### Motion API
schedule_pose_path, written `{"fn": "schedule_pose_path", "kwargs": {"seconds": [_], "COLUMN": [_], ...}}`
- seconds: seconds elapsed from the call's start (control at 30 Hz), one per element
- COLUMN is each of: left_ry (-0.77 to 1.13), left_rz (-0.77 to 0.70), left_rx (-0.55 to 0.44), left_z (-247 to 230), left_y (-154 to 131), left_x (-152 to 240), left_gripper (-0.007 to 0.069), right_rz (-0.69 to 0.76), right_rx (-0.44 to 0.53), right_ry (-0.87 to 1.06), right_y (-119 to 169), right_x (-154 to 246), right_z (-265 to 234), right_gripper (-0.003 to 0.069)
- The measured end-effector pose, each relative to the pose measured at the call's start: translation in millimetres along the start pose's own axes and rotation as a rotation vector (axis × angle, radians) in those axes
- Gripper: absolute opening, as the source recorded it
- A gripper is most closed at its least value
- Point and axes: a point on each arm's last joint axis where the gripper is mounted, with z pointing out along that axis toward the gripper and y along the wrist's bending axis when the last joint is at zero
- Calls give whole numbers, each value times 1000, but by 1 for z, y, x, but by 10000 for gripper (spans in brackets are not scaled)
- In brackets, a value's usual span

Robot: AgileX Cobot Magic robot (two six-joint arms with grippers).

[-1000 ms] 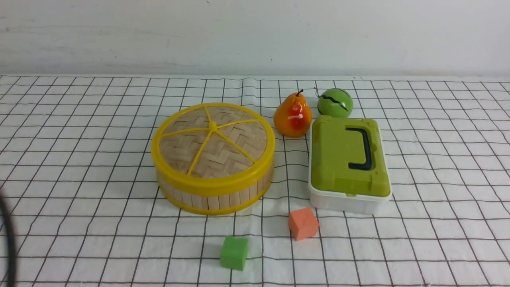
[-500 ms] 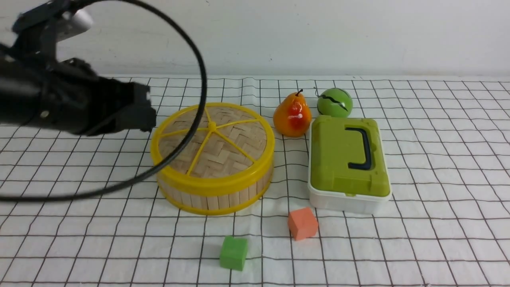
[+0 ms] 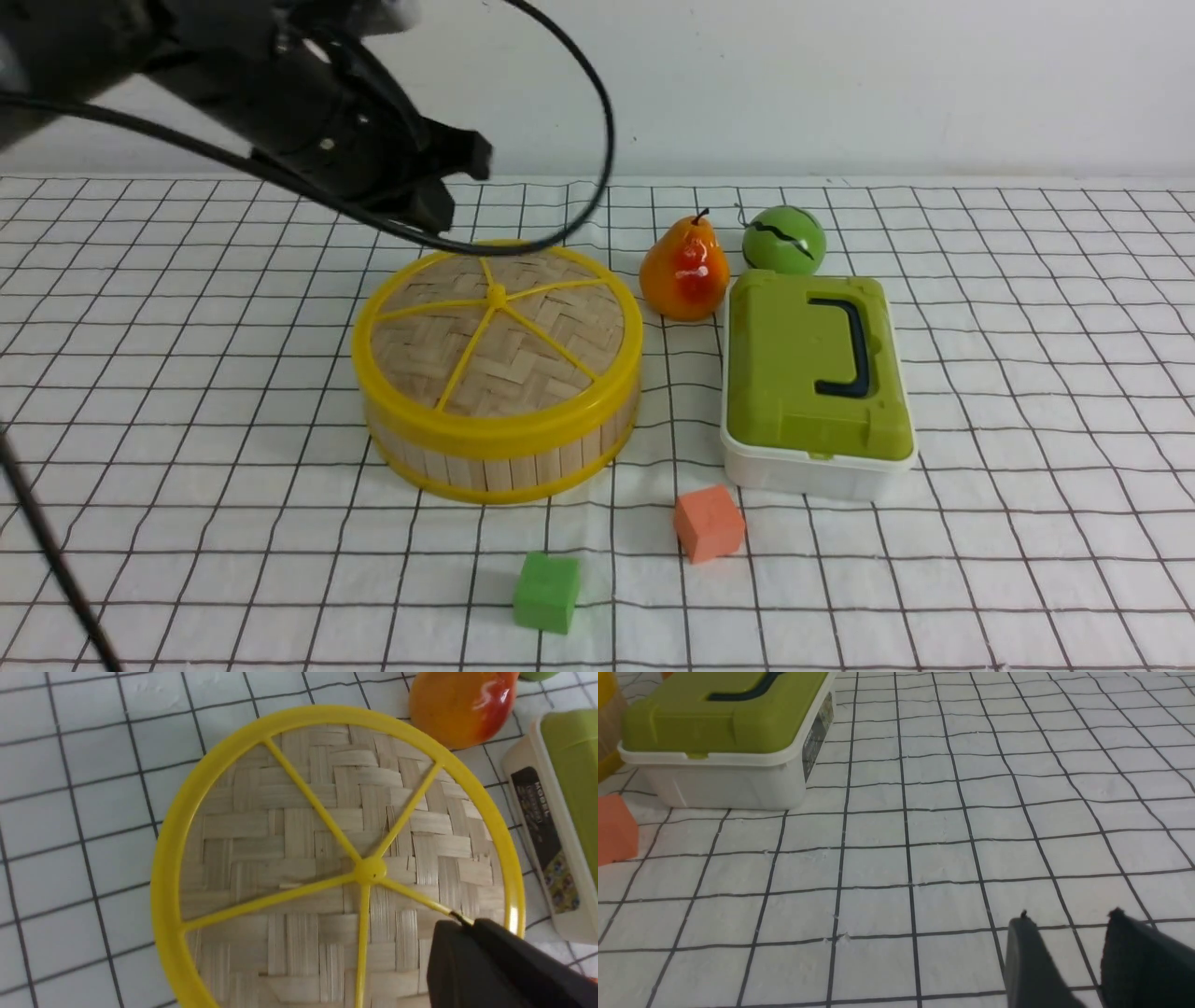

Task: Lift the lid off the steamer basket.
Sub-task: Use the left arm to lift the lid of the steamer

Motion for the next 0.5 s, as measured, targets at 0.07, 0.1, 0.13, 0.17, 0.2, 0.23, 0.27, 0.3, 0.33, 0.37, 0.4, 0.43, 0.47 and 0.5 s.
{"fn": "schedule_pose_path", "kwargs": {"seconds": [0.07, 0.1, 0.13, 0.17, 0.2, 0.23, 0.27, 0.3, 0.33, 0.37, 0.4, 0.43, 0.47, 0.5], "left_ry": [16, 27, 33, 34, 36, 37, 39, 39, 37, 37, 31, 32, 31, 36], "left_rz": [24, 29, 30, 37, 38, 35, 32, 29, 15, 6, -6, -8, -18, -22], "left_rx": [-31, -42, -70, -85, -101, -104, -116, -124, -132, -134, -136, -136, -136, -137], "left_z": [15, 24, 33, 36, 42, 44, 48, 51, 55, 57, 58, 59, 62, 64], "left_y": [-10, -15, -18, -18, -18, -18, -17, -16, -15, -15, -15, -15, -14, -14], "left_x": [-3, -2, -3, -4, -3, -3, -2, -2, -2, -1, -2, -2, -1, 0], "left_gripper": [119, 148, 202, 233, 262, 277, 308, 330, 358, 365, 372, 372, 372, 365], "right_rz": [0, 0, 0, 0, 0, 0, 0, 0, 0, 0, 0, 0, 0, 0], "right_rx": [0, 0, 0, 0, 0, 0, 0, 0, 0, 0, 0, 0, 0, 0], "right_ry": [0, 0, 0, 0, 0, 0, 0, 0, 0, 0, 0, 0, 0, 0], "right_y": [0, 0, 0, 0, 0, 0, 0, 0, 0, 0, 0, 0, 0, 0], "right_x": [0, 0, 0, 0, 0, 0, 0, 0, 0, 0, 0, 0, 0, 0], "right_z": [0, 0, 0, 0, 0, 0, 0, 0, 0, 0, 0, 0, 0, 0], "right_gripper": [239, 239, 239, 239, 239, 239, 239, 239, 239, 239, 239, 239, 239, 239]}}
